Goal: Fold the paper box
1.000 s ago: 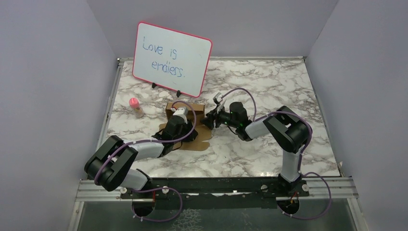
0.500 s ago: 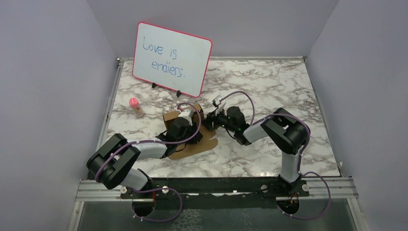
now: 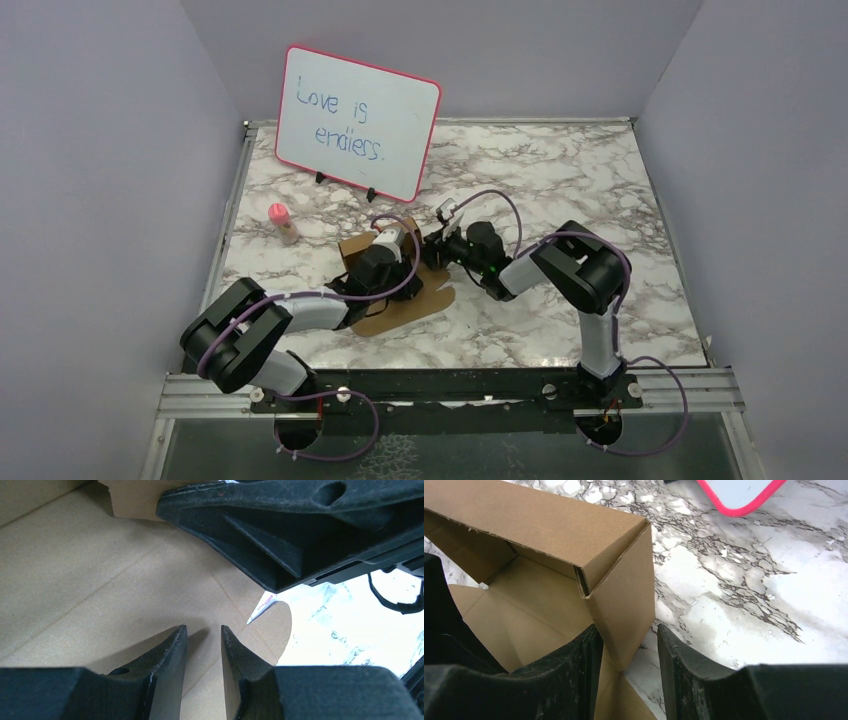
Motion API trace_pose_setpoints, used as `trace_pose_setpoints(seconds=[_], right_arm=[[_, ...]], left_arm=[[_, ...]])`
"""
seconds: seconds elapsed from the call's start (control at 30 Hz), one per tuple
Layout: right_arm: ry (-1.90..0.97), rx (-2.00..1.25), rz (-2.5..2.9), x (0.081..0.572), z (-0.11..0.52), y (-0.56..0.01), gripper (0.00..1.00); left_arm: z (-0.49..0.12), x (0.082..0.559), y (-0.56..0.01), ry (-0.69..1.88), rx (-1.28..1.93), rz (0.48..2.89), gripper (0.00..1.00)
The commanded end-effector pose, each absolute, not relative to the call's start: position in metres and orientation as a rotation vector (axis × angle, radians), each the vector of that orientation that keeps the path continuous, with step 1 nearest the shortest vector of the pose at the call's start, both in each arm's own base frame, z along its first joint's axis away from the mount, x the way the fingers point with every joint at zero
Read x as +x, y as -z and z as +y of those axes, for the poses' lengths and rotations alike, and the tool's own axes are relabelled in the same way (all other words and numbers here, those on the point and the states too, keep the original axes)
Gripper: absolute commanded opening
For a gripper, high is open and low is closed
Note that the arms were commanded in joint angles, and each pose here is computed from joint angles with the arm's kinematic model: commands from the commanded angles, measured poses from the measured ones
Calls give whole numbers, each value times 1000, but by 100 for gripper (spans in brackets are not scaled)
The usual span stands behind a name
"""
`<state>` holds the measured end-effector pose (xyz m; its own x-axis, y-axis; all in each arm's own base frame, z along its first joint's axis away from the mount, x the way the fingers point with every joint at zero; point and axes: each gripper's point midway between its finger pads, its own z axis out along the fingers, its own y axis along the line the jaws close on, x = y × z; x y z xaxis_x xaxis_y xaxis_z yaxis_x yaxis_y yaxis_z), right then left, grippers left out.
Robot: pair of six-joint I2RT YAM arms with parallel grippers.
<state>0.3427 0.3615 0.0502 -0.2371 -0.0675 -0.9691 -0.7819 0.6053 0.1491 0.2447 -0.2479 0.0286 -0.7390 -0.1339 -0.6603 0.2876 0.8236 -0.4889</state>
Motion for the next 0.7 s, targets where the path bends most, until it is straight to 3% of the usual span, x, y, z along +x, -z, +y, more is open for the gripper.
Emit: trace_pose_setpoints(seconds=[0.0,0.2,0.4,0.67], right_arm=[[-777,-741,1629,343,370,-54,47],[-751,-754,1622,341,367,-47,46],[-738,-760,1611,341,366,-46,45],[-748,-790,1579,341,371,-50,45]], left_arm=[[-251,228,-25,788,172,2326,32],[-256,233,-60,831,176,2252,39],[-257,238,-110,846,209,2171,54],[-242,256,-169,733,227,2121,57]])
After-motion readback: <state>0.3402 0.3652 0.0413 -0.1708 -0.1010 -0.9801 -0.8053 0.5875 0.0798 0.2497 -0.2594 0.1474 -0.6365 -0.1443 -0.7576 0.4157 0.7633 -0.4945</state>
